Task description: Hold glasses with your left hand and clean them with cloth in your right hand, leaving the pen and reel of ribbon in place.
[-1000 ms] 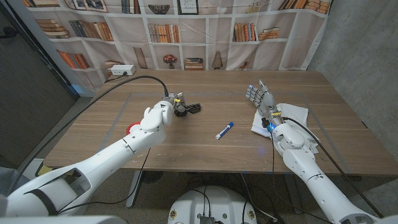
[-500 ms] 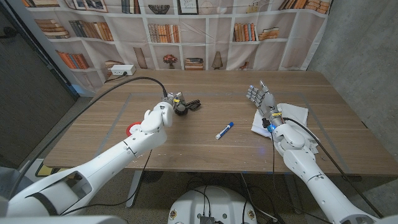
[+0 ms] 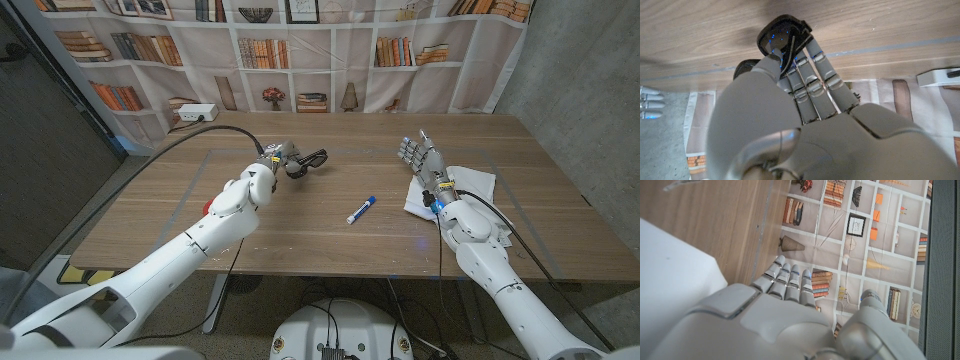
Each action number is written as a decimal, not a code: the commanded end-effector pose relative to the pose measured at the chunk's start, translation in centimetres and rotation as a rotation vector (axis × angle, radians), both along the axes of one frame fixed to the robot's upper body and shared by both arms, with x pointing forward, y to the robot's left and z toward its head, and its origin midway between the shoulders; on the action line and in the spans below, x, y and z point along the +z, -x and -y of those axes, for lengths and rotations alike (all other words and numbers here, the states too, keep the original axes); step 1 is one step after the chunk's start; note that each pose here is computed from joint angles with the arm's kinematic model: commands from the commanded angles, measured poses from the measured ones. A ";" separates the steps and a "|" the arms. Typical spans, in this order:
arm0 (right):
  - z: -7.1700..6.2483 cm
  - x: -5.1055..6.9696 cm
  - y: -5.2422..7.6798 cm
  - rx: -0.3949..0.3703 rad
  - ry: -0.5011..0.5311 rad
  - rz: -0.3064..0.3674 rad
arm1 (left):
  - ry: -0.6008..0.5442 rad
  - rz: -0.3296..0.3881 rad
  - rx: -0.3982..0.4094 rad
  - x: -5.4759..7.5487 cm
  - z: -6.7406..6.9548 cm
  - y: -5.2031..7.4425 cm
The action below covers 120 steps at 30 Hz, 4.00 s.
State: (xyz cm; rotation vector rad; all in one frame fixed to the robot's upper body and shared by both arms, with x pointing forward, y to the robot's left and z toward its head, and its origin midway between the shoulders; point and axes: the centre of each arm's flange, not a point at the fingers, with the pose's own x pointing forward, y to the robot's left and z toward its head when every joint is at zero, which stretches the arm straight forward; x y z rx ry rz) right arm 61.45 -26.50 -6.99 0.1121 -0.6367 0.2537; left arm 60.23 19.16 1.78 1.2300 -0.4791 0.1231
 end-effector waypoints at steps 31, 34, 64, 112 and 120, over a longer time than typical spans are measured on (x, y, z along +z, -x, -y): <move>1.3 0.3 3.5 -0.083 0.014 0.050 | 0.681 0.015 -0.712 -0.2 -0.8 -1.5; 1.6 0.1 3.5 -0.078 0.022 0.050 | 0.692 0.004 -0.740 -0.4 -0.4 -1.7; 7.3 1.9 9.8 -0.226 0.203 0.179 | 1.030 -0.290 -1.263 -2.2 7.4 -4.3; 8.4 -0.8 14.2 -0.822 0.832 -0.040 | 1.075 -0.402 -1.192 -2.9 7.8 -1.7; 7.8 -1.8 14.4 -0.831 0.893 -0.036 | 1.062 -0.408 -1.188 -2.7 8.0 -1.6</move>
